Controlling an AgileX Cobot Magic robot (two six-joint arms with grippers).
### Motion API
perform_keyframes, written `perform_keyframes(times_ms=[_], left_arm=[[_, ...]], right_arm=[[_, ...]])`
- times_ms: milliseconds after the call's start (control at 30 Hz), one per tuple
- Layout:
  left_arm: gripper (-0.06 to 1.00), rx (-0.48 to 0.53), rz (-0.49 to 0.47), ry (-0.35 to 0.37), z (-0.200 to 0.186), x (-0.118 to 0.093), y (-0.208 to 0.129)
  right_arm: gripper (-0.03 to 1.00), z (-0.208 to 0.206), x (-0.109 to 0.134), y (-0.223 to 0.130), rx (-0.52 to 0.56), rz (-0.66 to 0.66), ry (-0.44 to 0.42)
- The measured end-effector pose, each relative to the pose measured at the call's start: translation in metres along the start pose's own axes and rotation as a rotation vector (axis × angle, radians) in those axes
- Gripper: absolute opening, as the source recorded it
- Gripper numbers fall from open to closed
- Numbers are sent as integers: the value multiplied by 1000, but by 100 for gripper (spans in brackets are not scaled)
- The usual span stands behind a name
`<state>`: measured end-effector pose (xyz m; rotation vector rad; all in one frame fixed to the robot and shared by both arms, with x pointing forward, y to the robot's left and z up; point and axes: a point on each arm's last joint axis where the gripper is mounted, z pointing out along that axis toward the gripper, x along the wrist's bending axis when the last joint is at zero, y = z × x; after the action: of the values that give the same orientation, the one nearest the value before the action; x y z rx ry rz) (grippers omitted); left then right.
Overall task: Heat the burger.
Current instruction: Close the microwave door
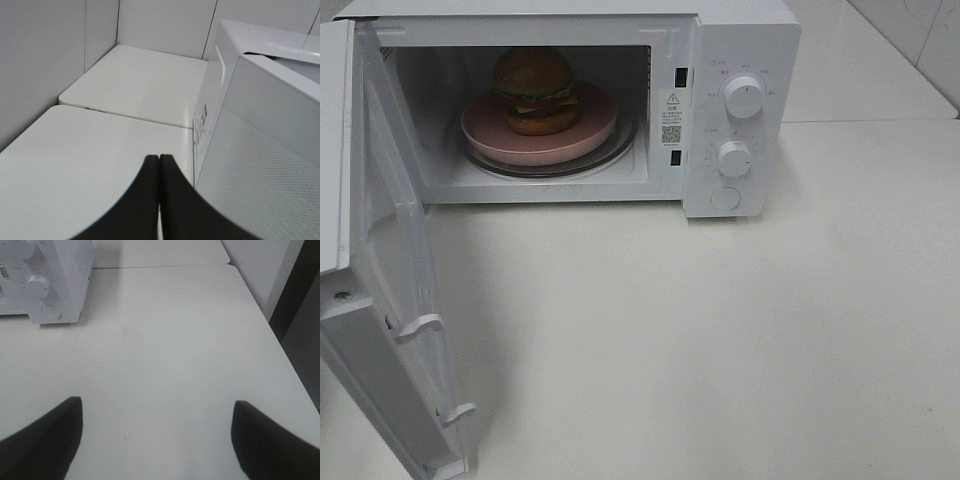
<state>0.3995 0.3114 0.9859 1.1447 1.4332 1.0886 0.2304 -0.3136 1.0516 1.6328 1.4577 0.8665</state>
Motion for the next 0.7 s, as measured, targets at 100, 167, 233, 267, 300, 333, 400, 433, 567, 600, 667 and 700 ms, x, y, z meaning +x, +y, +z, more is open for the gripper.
perform_keyframes(times_ms=[100, 167, 233, 267, 300, 333, 400, 433, 567, 600, 667, 700], left_arm=[[0, 15, 0, -35, 9, -3, -7], [0, 26, 16, -99, 17, -8, -14], [0, 28, 27, -146, 22, -11, -19], [0, 30, 31, -172, 25, -13, -21], [0, 30, 31, -172, 25, -13, -21], [0, 43, 31, -210, 29, -16, -27], [0, 69, 29, -239, 32, -18, -33], [0, 80, 28, -255, 33, -20, -36], [0, 101, 38, -326, 36, -29, -45], [0, 103, 46, -345, 37, -32, -47], [0, 115, 70, -377, 38, -38, -52], [0, 125, 73, -384, 38, -40, -55]], right_arm=[[76, 0, 0, 0, 0, 0, 0], [76, 0, 0, 0, 0, 0, 0], [76, 0, 0, 0, 0, 0, 0], [76, 0, 0, 0, 0, 0, 0], [76, 0, 0, 0, 0, 0, 0], [76, 0, 0, 0, 0, 0, 0], [76, 0, 0, 0, 0, 0, 0], [76, 0, 0, 0, 0, 0, 0], [76, 0, 0, 0, 0, 0, 0], [76, 0, 0, 0, 0, 0, 0], [76, 0, 0, 0, 0, 0, 0], [76, 0, 0, 0, 0, 0, 0]])
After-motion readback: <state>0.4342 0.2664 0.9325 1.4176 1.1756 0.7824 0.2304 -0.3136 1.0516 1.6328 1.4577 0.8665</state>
